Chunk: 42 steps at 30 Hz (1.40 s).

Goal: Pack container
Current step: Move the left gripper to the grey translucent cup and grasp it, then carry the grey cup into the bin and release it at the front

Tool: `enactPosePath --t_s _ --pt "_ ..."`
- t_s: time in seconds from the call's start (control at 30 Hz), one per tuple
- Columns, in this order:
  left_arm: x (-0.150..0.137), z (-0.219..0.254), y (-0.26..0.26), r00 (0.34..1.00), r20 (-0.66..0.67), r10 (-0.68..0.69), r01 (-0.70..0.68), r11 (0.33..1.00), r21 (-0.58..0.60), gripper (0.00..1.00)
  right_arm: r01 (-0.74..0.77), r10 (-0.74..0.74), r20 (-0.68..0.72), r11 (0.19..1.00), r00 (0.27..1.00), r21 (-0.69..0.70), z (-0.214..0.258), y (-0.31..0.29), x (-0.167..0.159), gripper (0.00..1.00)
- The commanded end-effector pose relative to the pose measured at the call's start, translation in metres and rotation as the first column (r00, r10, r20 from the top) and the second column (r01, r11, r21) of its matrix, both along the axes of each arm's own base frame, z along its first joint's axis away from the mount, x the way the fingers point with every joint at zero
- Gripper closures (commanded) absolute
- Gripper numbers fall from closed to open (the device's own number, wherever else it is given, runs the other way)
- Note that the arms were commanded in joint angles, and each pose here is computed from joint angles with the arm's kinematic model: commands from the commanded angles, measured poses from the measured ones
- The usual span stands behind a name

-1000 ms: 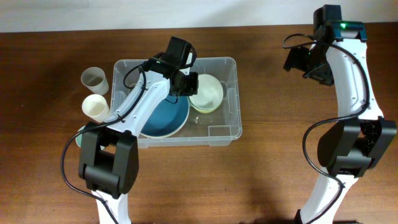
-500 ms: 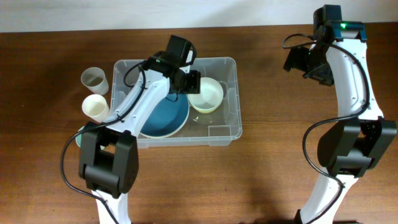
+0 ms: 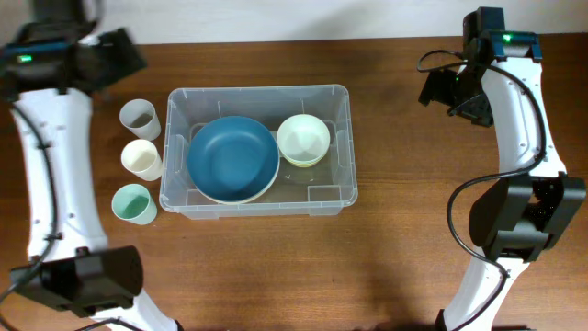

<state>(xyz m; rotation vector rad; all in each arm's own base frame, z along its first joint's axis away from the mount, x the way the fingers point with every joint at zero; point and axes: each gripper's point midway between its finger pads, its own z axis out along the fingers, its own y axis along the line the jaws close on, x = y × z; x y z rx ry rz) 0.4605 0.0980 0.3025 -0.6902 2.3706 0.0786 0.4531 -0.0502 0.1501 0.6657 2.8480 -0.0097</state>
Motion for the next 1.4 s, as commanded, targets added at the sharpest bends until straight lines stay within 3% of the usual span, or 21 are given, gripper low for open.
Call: enactPosePath --t_s 0.0,0.37,0.97,1.07,1.2,1.23,1.37 --pt "0.013 -0.044 0.033 0.994 -0.075 0.079 -0.082 0.996 -0.041 0.01 -0.005 0.005 -0.001 1.0 1.0 -0.001 0.0 0.0 -0.001 0.01" --pt "0.031 -0.184 0.053 0.942 -0.335 0.025 -0.081 0.985 -0.155 0.01 -0.005 0.005 -0.001 1.0 1.0 -0.001 0.0 0.0 -0.001 0.01" --pt "0.029 -0.258 0.053 0.888 -0.459 0.005 -0.097 0.979 -0.177 0.02 -0.005 0.005 -0.001 1.0 1.0 -0.001 0.0 0.0 -0.001 0.01" --pt "0.03 -0.257 0.054 0.891 -0.453 0.007 -0.096 0.98 -0.175 0.3 -0.005 0.005 -0.001 1.0 1.0 -0.001 0.0 0.0 -0.001 0.01" --pt "0.029 -0.256 0.06 0.893 -0.45 0.019 -0.109 0.978 -0.176 0.89 -0.005 0.005 -0.001 1.0 1.0 -0.001 0.0 0.0 -0.001 0.01" --pt "0.028 -0.256 0.063 0.893 -0.45 0.023 -0.114 0.978 -0.176 0.98 -0.005 0.005 -0.001 1.0 1.0 -0.001 0.0 0.0 -0.001 0.01" --pt "0.037 -0.227 0.084 0.921 -0.384 0.062 -0.135 0.977 -0.168 0.99 -0.005 0.005 -0.001 1.0 1.0 -0.001 0.0 0.0 -0.001 0.01"
